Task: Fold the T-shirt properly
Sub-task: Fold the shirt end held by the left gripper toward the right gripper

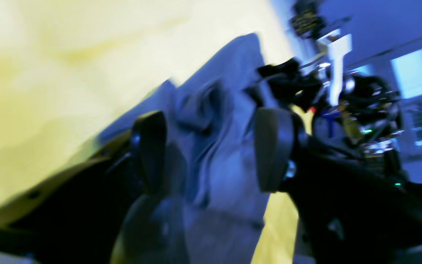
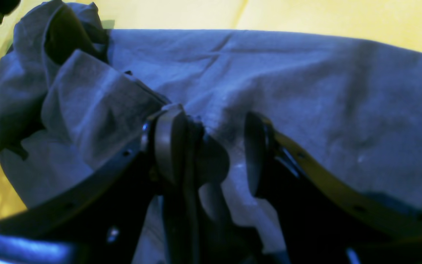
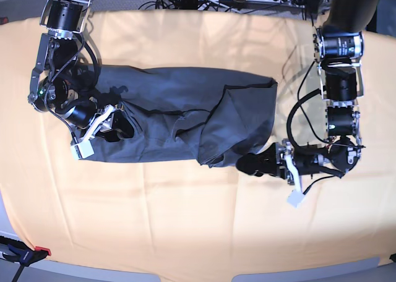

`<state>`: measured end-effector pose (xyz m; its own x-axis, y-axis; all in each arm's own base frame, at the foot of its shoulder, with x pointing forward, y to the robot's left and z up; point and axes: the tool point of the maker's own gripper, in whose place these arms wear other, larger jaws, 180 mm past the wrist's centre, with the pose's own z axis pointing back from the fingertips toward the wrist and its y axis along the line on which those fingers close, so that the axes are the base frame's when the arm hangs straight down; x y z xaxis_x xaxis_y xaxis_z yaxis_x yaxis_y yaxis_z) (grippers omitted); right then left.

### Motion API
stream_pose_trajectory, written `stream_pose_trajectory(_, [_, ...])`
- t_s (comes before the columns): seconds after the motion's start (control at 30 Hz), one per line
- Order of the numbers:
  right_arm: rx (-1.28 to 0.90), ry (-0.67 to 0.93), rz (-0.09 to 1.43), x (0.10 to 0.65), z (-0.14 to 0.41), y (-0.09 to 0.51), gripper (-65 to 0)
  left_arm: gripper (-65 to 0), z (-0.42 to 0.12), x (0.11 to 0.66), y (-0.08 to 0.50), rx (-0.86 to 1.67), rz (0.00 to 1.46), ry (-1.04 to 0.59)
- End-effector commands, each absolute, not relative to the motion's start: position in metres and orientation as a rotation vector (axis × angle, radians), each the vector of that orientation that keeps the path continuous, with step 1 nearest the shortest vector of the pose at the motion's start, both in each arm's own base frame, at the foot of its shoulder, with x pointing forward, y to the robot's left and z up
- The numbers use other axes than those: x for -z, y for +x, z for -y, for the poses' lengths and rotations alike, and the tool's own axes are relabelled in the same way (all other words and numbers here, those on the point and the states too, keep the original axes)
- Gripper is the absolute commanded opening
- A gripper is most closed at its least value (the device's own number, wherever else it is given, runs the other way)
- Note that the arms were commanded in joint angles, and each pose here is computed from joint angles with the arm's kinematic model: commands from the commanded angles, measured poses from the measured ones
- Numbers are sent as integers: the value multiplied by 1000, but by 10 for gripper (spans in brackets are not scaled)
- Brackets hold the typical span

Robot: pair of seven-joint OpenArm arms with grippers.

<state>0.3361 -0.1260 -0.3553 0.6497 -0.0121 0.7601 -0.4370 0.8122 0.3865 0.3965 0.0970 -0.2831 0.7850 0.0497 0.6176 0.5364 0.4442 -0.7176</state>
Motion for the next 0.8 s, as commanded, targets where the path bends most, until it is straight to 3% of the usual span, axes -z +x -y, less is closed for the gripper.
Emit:
stream_pose_trajectory(0.0, [-266,595,895,339,128,346,-356,-300,-103,260,407,347,691,-1091])
stream_pose_trajectory(0.13, [-266,595,895,339,128,346,-356,-324,-115,261,406,339,692,-1069])
stream_pose_trajectory(0.17, [-266,595,895,339,128,346,-356,-369,-117,261,405,340,688,-1070])
stream_pose_trajectory(0.27, [-266,596,896,339,128,346,-356,-650,-116,264,399,356,661,-1071])
stream_pose_trajectory(0.63, [-266,596,895,339,128,346,-357,-650,-94,283,388,478,544,-1008])
stream_pose_trajectory(0.77, [-266,595,895,339,128,346,-357,-650,-104,312,384,535,458,-846])
